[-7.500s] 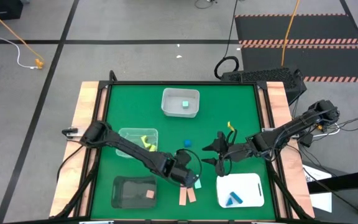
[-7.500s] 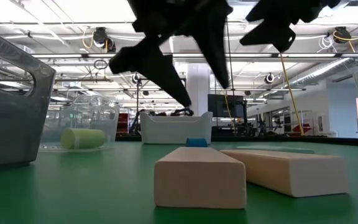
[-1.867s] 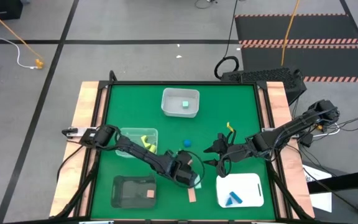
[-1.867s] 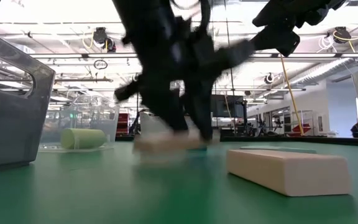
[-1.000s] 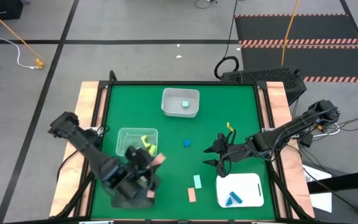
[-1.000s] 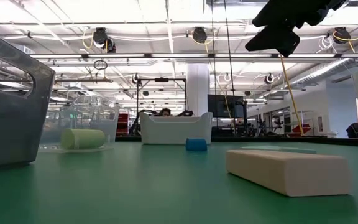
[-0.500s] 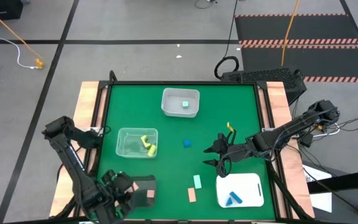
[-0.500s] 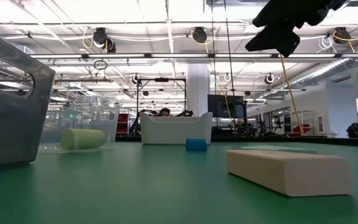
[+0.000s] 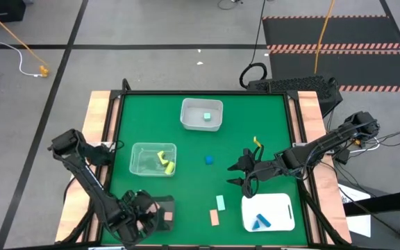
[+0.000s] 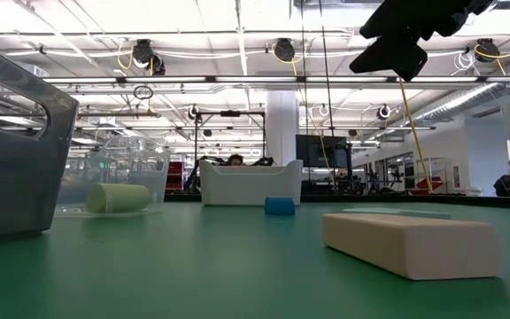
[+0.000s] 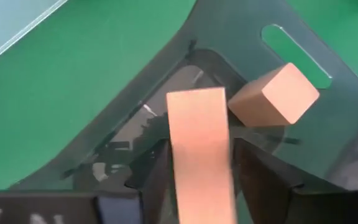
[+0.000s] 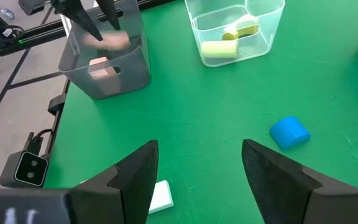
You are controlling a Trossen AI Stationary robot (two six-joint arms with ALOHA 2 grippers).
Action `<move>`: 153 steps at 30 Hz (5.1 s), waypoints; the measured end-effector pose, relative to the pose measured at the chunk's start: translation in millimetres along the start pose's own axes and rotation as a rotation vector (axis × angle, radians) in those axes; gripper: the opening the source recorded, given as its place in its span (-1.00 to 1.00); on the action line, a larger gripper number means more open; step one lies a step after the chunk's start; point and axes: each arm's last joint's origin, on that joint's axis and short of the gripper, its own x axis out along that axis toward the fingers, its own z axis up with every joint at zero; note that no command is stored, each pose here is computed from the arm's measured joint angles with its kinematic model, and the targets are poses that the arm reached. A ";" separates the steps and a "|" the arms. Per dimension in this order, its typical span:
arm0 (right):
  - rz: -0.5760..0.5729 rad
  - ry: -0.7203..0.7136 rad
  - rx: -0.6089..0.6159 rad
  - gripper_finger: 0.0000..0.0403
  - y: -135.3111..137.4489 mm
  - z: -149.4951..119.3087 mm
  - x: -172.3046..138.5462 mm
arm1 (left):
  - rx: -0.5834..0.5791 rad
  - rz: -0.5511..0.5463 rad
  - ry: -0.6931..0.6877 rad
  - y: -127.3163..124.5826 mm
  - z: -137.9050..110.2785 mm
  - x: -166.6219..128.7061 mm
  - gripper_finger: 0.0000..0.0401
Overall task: Sort & place blocks by color
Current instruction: Put the left light brown block into the black bin, then put the right light blue square block into the top white bin
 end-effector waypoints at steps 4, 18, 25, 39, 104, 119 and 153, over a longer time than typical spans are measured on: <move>0.000 0.000 0.000 0.10 -0.1 0.0 0.0 | 0.044 0.013 -0.003 1.2 3.0 0.1 0.14; 0.000 0.000 0.000 0.10 -0.1 0.0 0.0 | -0.026 -0.170 -0.240 17.1 60.9 -55.3 -0.09; 0.000 0.000 0.000 0.10 -0.1 0.0 0.0 | -0.013 -0.295 -0.353 1.2 89.3 -55.8 -0.18; 0.050 -0.083 0.051 0.10 4.8 8.3 -0.5 | -0.025 -0.532 -0.622 -23.4 158.8 -62.8 -0.18; -0.607 0.691 0.784 0.10 -75.2 -41.9 -65.4 | 0.147 -0.466 -0.556 20.1 252.0 -32.6 -0.17; -0.726 0.815 0.639 0.10 -59.3 -65.8 -25.5 | 0.136 -0.472 -0.552 19.4 251.0 -32.8 -0.17; -0.415 0.553 0.653 -0.42 -59.4 -60.7 -17.3 | 0.112 -0.473 -0.550 19.2 250.7 -32.9 -0.17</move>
